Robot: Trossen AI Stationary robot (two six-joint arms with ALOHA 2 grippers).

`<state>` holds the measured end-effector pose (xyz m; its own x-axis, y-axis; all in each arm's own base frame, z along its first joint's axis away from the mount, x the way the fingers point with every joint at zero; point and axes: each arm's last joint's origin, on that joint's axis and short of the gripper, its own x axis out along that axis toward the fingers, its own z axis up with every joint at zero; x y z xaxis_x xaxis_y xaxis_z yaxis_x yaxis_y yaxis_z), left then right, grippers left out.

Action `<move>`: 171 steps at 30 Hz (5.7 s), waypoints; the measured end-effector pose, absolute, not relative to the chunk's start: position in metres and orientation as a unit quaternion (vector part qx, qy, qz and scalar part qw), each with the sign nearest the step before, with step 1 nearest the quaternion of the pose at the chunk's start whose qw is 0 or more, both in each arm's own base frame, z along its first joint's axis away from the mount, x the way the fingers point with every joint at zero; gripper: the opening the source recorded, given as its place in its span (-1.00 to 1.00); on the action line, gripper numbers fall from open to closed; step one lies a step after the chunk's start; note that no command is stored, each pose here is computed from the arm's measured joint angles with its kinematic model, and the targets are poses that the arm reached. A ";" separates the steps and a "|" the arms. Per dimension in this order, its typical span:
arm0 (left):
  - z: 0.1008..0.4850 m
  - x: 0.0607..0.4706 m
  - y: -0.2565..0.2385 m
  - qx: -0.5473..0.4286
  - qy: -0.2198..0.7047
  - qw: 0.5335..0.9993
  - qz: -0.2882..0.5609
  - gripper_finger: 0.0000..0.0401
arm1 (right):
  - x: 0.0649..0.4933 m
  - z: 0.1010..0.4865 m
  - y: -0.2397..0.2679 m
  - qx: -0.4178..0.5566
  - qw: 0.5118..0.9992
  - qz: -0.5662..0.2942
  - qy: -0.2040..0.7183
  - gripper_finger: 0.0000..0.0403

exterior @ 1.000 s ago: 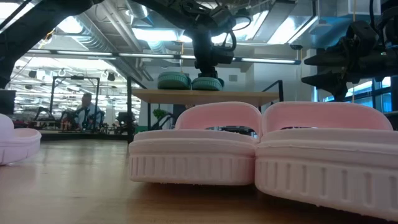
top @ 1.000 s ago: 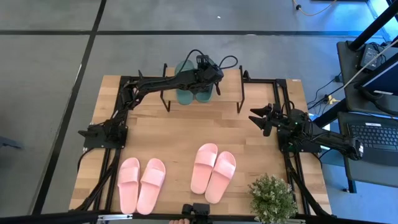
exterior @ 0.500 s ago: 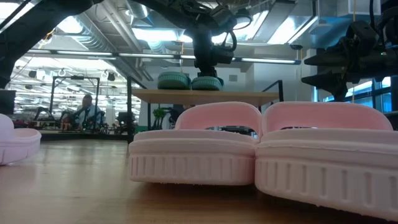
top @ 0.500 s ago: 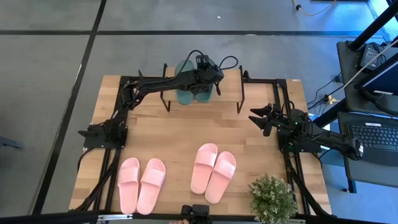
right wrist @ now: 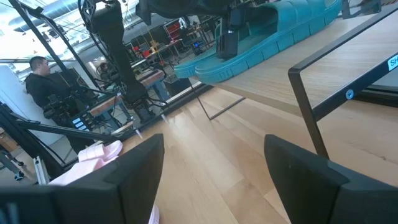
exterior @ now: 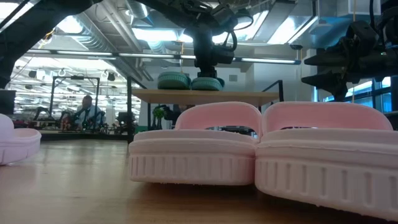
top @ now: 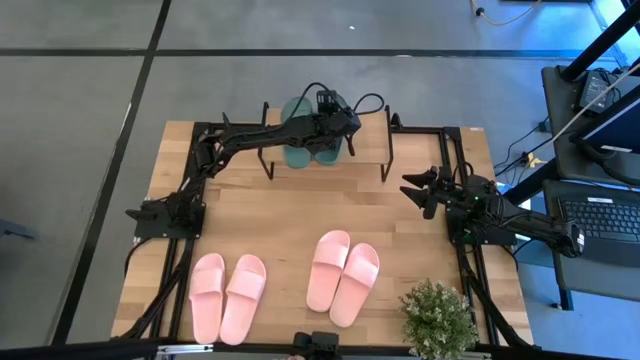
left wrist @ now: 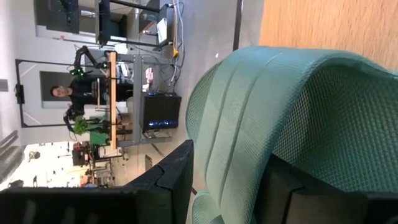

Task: Pick and place slides into the shelf
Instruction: Put the green slide on the shelf, then adjust the green slide on the shelf

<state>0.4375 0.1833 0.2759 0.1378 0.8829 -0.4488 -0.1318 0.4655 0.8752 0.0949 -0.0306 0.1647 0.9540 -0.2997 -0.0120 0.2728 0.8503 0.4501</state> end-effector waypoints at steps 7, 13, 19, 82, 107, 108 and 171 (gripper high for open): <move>0.275 0.437 0.183 0.351 0.537 0.669 0.374 -0.37 | 0.095 0.165 -0.031 0.230 0.961 -0.149 -0.029 0.37; 0.275 0.438 0.182 0.352 0.538 0.676 0.360 -0.37 | 0.095 0.165 -0.031 0.230 0.961 -0.149 -0.029 0.37; 0.279 0.436 0.178 0.351 0.539 0.681 0.351 -0.37 | 0.095 0.165 -0.031 0.229 0.962 -0.149 -0.029 0.37; 0.294 0.419 0.155 0.244 0.587 0.704 0.317 -0.37 | 0.095 0.165 -0.031 0.229 0.962 -0.149 -0.029 0.37; 0.475 0.291 0.047 0.102 0.257 0.955 0.112 -0.37 | 0.101 0.157 -0.029 0.225 0.964 -0.140 0.021 0.37; 0.472 0.288 0.041 0.105 0.257 0.954 0.115 -0.37 | 0.101 0.156 -0.029 0.225 0.964 -0.139 0.025 0.37; 0.207 0.257 0.050 -0.010 0.202 0.942 0.268 -0.37 | 0.105 0.164 -0.024 0.180 0.978 -0.104 -0.002 0.37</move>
<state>0.2574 0.0504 0.2074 0.7755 0.5003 -0.3850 -0.5081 0.8566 0.0897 0.1048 -0.0235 0.1643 0.9782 -0.2048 -0.0330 0.2031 0.9136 0.3522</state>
